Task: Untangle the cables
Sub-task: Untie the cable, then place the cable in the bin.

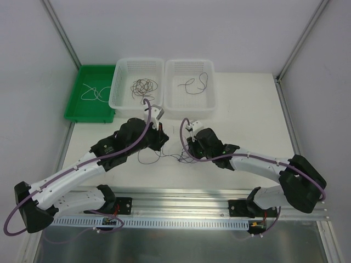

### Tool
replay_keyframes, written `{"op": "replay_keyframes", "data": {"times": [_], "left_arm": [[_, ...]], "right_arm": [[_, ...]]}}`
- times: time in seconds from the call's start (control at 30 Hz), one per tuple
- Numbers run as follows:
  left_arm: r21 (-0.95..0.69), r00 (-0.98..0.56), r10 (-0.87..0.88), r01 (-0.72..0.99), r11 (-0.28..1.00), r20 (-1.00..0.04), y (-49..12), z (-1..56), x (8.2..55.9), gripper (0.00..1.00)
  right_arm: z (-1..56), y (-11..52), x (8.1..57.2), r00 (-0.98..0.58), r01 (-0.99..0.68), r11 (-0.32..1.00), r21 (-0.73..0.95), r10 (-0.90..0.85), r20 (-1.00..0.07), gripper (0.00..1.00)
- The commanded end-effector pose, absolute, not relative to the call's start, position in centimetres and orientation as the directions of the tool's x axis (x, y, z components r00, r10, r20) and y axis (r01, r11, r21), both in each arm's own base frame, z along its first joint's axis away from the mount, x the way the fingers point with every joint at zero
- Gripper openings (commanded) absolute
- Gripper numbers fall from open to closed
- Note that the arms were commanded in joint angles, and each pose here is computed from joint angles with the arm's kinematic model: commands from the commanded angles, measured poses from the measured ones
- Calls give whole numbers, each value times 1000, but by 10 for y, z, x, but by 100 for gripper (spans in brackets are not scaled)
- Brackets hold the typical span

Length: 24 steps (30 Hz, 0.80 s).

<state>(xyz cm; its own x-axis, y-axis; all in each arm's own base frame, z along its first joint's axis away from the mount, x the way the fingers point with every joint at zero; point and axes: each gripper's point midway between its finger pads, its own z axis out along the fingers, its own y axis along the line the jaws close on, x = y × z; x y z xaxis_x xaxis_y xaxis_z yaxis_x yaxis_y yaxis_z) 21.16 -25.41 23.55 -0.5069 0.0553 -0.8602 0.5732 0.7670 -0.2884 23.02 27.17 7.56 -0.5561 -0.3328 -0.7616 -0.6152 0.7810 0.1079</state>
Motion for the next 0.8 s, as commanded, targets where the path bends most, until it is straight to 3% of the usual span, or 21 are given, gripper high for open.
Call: {"op": "replay_keyframes", "data": {"times": [0.0, 0.03, 0.07, 0.27, 0.5, 0.77], "left_arm": [[-284, -490, 21, 540, 792, -872, -243, 247, 211, 0], [-267, -491, 33, 528, 807, -871, -237, 247, 211, 0], [-250, -485, 37, 513, 821, -874, -231, 248, 213, 0], [-125, -469, 34, 304, 944, -883, -170, 259, 237, 0], [-169, -419, -155, -4, 986, -894, -79, 281, 263, 0], [-198, -362, -264, -208, 958, -894, -21, 292, 273, 0]], "right_arm": [[80, 279, 240, -540, -624, 768, 146, -288, -791, 22], [79, 275, 240, -544, -617, 774, 143, -288, -788, 6], [75, 269, 238, -560, -603, 786, 135, -297, -773, 1], [71, 204, 233, -648, -419, 906, 59, -253, -718, 1], [88, 113, 230, -713, -69, 993, 100, 22, -701, 1], [142, 93, 219, -622, -24, 982, 185, 130, -772, 1]]}}
